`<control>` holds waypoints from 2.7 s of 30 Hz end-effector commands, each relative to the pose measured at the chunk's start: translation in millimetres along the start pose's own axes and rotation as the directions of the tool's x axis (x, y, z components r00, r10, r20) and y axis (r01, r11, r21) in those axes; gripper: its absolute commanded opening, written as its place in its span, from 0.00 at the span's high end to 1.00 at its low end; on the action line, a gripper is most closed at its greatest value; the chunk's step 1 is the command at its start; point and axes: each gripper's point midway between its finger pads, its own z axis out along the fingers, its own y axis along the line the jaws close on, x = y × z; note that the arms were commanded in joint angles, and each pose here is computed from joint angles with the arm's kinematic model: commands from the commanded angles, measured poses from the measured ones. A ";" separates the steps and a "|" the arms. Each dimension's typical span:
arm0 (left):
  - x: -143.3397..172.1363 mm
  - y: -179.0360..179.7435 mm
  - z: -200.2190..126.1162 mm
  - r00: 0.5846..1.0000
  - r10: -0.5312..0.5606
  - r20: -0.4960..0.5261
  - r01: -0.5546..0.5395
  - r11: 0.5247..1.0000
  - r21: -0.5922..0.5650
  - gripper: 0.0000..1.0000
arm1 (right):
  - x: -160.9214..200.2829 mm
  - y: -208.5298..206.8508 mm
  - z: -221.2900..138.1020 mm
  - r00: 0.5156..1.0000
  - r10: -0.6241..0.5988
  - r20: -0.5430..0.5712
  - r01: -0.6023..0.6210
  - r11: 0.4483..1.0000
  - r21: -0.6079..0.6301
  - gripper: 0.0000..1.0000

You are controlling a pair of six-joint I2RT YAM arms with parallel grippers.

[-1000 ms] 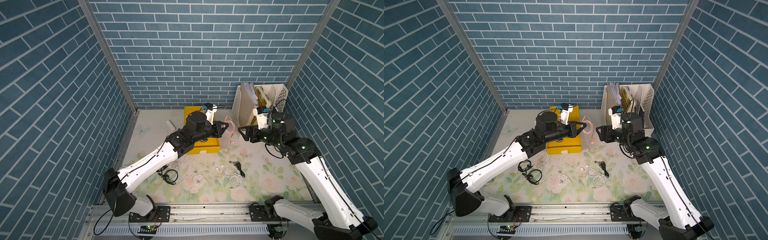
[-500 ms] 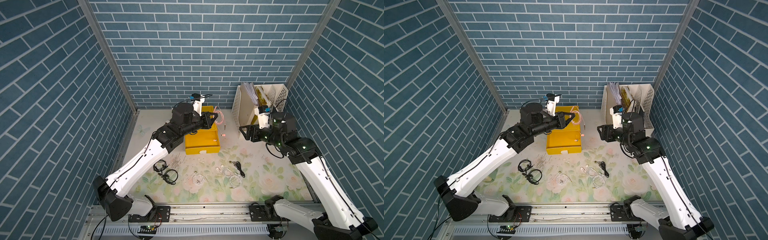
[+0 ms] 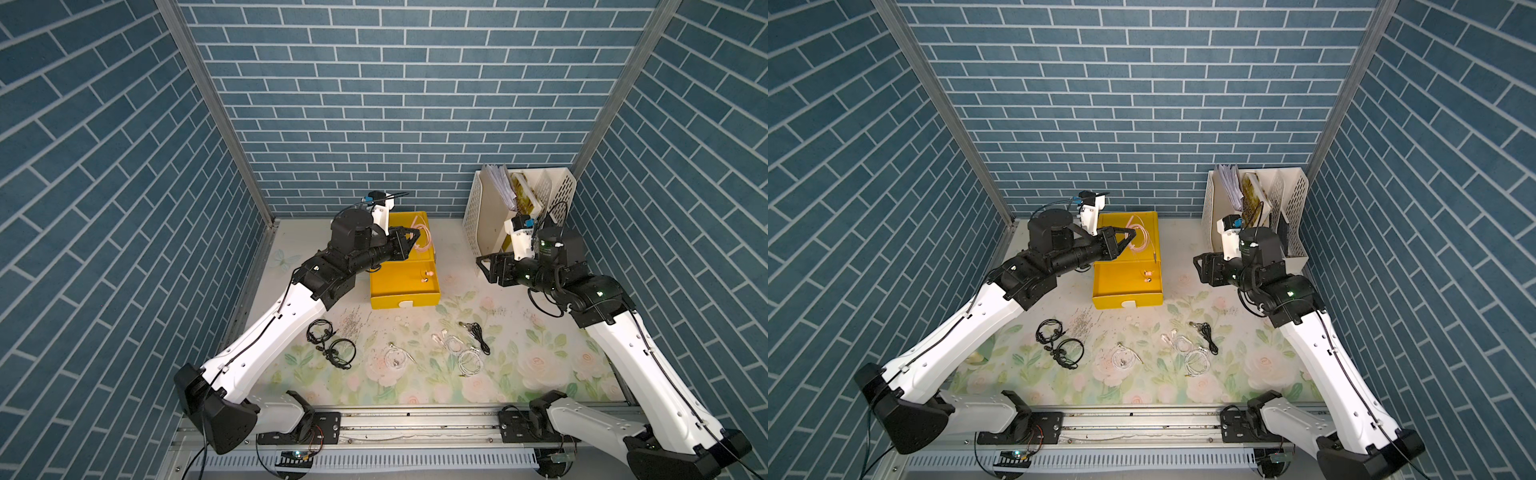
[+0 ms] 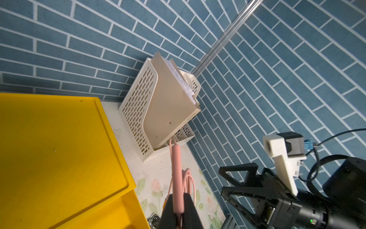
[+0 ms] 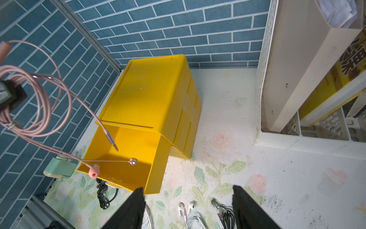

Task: Place the wired earphones into the drawer by color
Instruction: Place the wired earphones in the drawer.

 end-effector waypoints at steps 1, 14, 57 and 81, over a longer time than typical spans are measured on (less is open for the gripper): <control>-2.4 3.5 -3.9 1.000 0.013 0.016 -0.013 1.000 0.006 0.88 | -2.1 0.5 -1.1 0.999 -0.023 0.024 0.023 1.000 -0.004 0.28; 13.7 28.9 -3.8 1.000 0.004 0.002 -0.004 0.999 -0.043 0.88 | 4.8 1.6 4.8 1.000 -0.006 0.016 0.007 1.000 -0.025 0.29; 94.2 109.7 6.5 0.993 -0.070 -0.090 0.050 0.978 -0.203 0.79 | 26.0 -6.5 18.6 1.000 0.003 -0.016 -0.003 1.000 -0.015 0.29; 58.5 89.8 -17.3 0.999 -0.018 -0.027 0.012 0.974 -0.228 0.13 | 36.6 38.3 28.6 0.998 0.047 -0.028 -0.053 0.961 -0.271 0.31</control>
